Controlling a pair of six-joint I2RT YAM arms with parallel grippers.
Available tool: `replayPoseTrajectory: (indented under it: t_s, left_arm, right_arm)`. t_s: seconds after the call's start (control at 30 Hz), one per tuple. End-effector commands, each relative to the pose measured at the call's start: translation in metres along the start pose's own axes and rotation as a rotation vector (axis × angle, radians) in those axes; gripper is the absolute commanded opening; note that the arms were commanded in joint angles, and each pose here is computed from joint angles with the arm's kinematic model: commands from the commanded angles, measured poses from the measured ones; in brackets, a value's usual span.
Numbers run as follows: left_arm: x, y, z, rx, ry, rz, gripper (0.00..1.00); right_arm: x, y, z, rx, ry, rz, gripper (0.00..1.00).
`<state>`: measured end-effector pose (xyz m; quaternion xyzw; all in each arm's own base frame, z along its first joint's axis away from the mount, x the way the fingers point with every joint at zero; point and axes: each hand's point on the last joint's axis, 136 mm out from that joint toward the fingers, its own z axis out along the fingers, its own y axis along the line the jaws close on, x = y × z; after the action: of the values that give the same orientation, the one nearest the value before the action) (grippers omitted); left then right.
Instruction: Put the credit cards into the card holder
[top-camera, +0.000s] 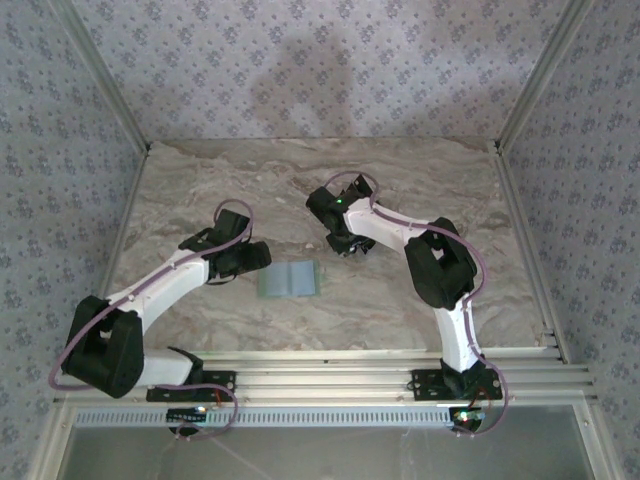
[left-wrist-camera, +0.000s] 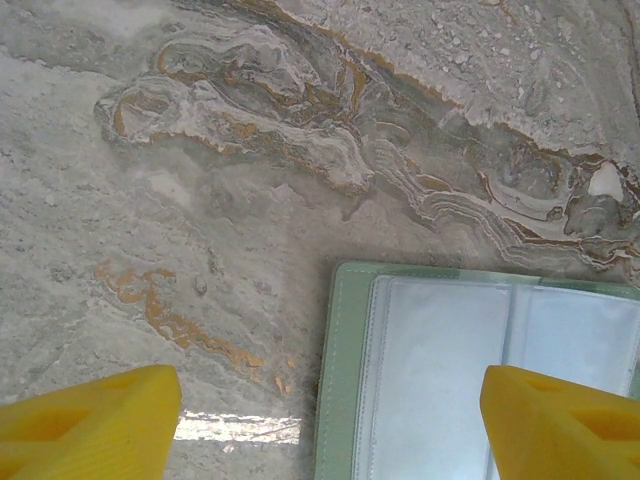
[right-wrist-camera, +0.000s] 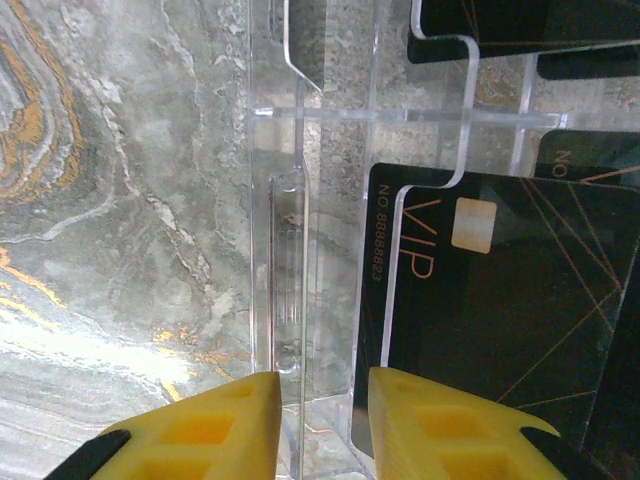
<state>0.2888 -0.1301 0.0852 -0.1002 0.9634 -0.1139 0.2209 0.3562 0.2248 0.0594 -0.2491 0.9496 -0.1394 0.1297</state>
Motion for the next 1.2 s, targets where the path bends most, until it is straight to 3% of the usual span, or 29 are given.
replayPoseTrajectory:
  t_s: [0.0,0.87,1.07,1.17]
  left_arm:
    - [-0.006,-0.011,-0.002,0.03,-0.011,0.001,0.79]
    - [-0.005,-0.012,-0.001,0.029,-0.008,0.005,0.79]
    - [-0.004,-0.011,-0.001,0.028,-0.002,0.007,0.79]
    - [-0.004,-0.012,-0.001,0.027,-0.002,0.011,0.79]
  right_arm:
    - [-0.01,-0.003,-0.013,-0.014,-0.032,0.01,0.3]
    - [-0.007,0.001,-0.005,-0.021,-0.001,-0.023,0.18]
    - [-0.007,0.003,-0.003,-0.028,0.006,-0.033,0.12]
    - [-0.007,0.006,-0.002,-0.032,0.008,-0.047,0.01]
